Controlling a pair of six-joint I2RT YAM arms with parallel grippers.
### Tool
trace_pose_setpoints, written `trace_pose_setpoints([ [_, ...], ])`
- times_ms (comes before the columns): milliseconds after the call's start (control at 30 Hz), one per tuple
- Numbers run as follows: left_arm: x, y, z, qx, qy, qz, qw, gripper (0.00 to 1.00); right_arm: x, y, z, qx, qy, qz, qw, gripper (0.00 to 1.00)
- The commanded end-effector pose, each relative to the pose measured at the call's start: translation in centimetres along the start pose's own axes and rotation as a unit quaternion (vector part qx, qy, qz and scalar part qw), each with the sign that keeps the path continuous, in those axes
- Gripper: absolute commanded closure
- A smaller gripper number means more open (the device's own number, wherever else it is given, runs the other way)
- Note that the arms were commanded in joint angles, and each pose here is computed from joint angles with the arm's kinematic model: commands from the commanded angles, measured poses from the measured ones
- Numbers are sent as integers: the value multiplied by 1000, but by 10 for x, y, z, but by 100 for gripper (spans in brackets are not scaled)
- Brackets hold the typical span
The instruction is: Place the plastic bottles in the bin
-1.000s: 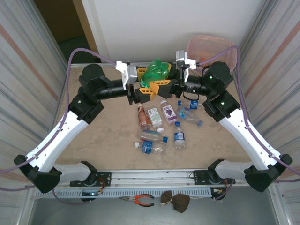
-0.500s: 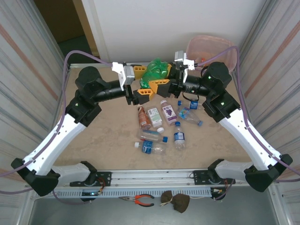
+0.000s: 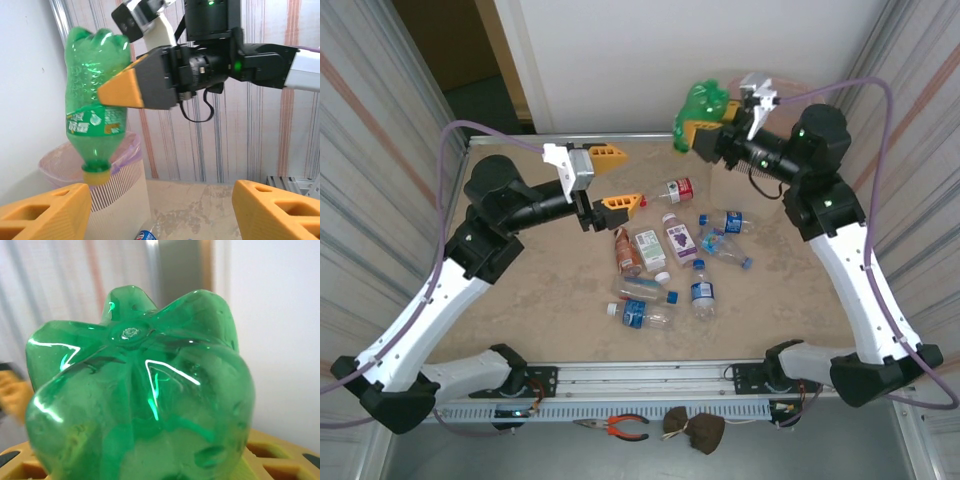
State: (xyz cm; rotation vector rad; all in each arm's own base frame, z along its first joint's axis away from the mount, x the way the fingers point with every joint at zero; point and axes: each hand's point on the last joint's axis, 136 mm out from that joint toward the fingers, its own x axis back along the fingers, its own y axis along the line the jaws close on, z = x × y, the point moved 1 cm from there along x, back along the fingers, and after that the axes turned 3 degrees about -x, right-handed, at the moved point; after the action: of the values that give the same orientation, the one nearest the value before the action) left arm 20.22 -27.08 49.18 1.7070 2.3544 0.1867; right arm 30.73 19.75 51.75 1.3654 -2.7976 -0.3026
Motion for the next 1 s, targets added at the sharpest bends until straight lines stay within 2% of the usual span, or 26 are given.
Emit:
trace_pose_setpoints([
  [0, 6, -3, -1, -12, 1, -7, 1000, 25, 6, -43, -3, -24, 11, 79, 997, 51],
  [233, 10, -3, -1, -13, 5, -13, 1000, 25, 21, -139, -5, -83, 32, 220, 971, 58],
  [400, 11, -3, 1, -9, 5, -14, 1000, 25, 22, -196, 3, -128, 61, 280, 950, 56],
  [567, 11, -1, 8, -5, 16, -17, 1000, 25, 14, -244, 27, -211, 108, 301, 924, 55],
  [667, 13, 1, 11, -1, 19, -21, 1000, 25, 10, -271, 55, -278, 145, 320, 894, 52],
  [800, 17, 6, 20, 8, 24, -32, 999, 25, 2, -286, 82, -341, 168, 295, 876, 55],
  [967, 22, 14, 29, 23, 28, -44, 998, 25, -9, -295, 118, -375, 206, 265, 864, 55],
])
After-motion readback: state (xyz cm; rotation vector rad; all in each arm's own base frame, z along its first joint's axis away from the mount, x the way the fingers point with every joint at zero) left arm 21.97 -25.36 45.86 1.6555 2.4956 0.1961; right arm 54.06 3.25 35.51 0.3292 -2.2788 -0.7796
